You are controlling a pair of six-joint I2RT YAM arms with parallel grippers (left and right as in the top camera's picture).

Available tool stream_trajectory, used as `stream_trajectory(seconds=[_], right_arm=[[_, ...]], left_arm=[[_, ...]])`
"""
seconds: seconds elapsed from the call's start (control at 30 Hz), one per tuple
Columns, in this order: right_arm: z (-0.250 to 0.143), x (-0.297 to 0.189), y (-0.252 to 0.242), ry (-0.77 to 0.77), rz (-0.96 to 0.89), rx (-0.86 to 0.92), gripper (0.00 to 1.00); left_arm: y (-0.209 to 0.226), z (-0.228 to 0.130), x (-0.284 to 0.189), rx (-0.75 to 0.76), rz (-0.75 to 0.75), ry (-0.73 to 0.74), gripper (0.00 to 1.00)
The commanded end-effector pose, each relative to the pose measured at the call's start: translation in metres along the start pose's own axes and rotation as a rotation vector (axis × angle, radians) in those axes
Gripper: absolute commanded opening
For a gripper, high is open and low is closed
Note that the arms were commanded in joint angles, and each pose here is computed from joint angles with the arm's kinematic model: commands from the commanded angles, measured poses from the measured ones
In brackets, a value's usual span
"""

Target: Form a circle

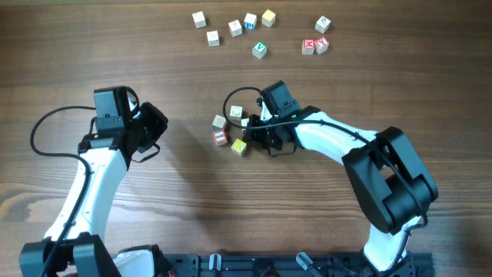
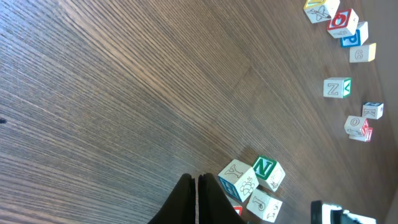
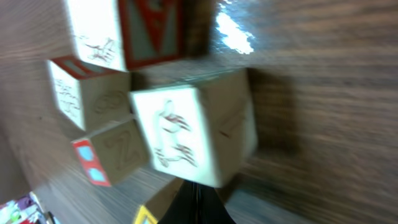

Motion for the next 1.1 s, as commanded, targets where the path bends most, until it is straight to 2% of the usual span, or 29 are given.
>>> stream_trajectory(seconds=[0.0,0.13,0.27,0.53,0.73,0.87,1.07], right_arm=[[0.005,-0.007,-0.031,-0.042,-0.143,0.092,0.04],[-0.001,-0.017,-0.035,-0.028,-0.179,0.113,0.04],[-0.015,-0.014,-0.013,0.064,-0.060,0.022,0.04],[-0.017,-0.015,0.017,0.097,0.111,-0.102,0.04],[-0.016,-0.015,0.019,0.092,0.119,-0.107,0.04],[-0.014,-0.014,0.005,0.073,0.040,-0.047,0.04],[-0.028,-0.014,0.007,0.135,0.056,-0.049,0.04]], left_arm=[[0.002,0.004,0.000,0.017,0.016,-0.008,0.06],[0.003,0.003,0.000,0.016,0.018,-0.005,0.06],[0.003,0.003,0.000,0.016,0.018,-0.005,0.06],[0.003,0.003,0.000,0.016,0.019,-0.005,0.06],[0.003,0.003,0.000,0.016,0.019,-0.004,0.07],[0.003,0.003,0.000,0.016,0.019,-0.004,0.07],[0.005,0.001,0.000,0.013,0.027,0.003,0.06]])
Point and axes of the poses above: each gripper's point midway between its finger pads, its own x axis out along the fingers, its own y axis along the line the jaws close on, z = x × y, the point moved 1 cm from there along -x, back along the fingers, and after that the axes turned 6 degrees about -x, right-handed, at the moved point
